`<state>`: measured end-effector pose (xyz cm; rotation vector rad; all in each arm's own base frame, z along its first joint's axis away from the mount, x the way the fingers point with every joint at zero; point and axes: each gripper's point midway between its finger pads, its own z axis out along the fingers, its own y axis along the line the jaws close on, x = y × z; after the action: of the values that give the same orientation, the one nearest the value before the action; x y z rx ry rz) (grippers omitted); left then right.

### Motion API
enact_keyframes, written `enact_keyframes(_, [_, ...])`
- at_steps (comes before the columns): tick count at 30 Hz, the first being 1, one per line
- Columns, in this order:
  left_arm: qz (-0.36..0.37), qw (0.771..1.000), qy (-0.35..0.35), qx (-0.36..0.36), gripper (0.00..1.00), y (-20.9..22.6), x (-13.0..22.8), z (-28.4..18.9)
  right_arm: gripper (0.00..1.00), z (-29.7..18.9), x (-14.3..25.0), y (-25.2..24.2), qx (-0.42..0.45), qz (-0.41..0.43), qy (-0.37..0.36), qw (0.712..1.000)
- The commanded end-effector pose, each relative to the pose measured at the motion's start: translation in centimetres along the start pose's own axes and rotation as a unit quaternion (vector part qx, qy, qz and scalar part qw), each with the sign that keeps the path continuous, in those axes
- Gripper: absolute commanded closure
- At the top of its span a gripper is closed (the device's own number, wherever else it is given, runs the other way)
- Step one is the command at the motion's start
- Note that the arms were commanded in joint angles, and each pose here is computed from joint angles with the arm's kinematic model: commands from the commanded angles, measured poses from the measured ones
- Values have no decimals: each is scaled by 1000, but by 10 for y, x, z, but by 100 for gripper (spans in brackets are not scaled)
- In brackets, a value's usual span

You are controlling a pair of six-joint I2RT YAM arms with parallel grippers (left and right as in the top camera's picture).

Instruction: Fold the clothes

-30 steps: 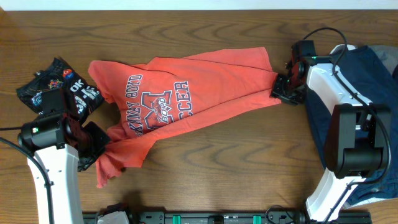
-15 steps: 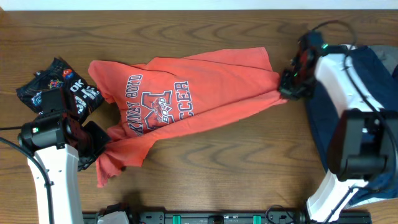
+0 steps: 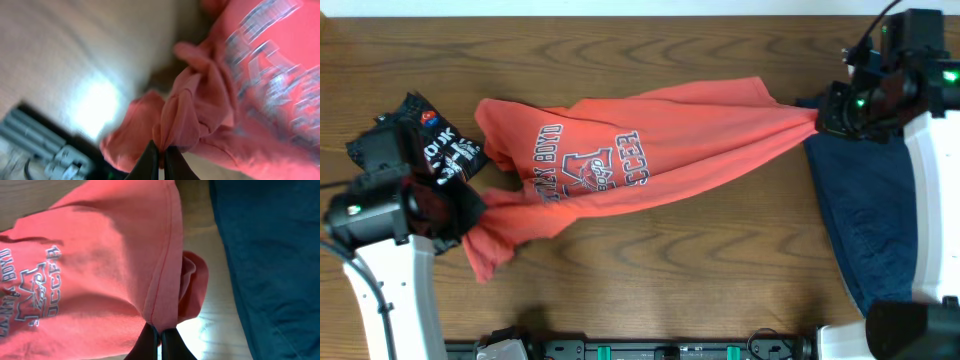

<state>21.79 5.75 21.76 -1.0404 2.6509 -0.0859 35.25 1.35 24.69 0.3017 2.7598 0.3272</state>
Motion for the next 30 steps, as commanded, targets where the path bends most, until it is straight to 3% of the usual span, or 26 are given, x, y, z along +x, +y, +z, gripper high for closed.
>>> enact_keyframes(1, [35,997,-35,66,94,-24,-14,-34,99,-32,0,-2,-1,-25,-42,999])
enact_keyframes(6, [39,993,-51,99,94,-36,-18,-54,99,-44,11,-6,14,-25,-44,999])
enact_keyframes(12, [37,996,-22,84,94,-33,-14,-38,99,-12,50,-17,34,-6,92,995])
enact_keyframes(20, [32,997,29,61,94,-38,-28,3,96,81,67,-21,52,-5,236,970])
enact_keyframes(24, [30,997,44,54,94,-44,-41,27,99,154,39,-1,-17,-4,220,975])
enact_keyframes(26, [30,997,44,54,94,-48,-49,38,87,185,8,22,-92,-10,166,982])
enact_keyframes(27, [29,997,47,53,94,-49,-52,43,73,194,-3,32,-125,-14,148,981])
enact_keyframes(28, [29,997,50,51,94,-49,-53,47,66,199,-11,40,-150,-10,134,979])
enact_keyframes(30, [28,997,61,46,94,-49,-53,55,62,203,-21,40,-156,22,122,980])
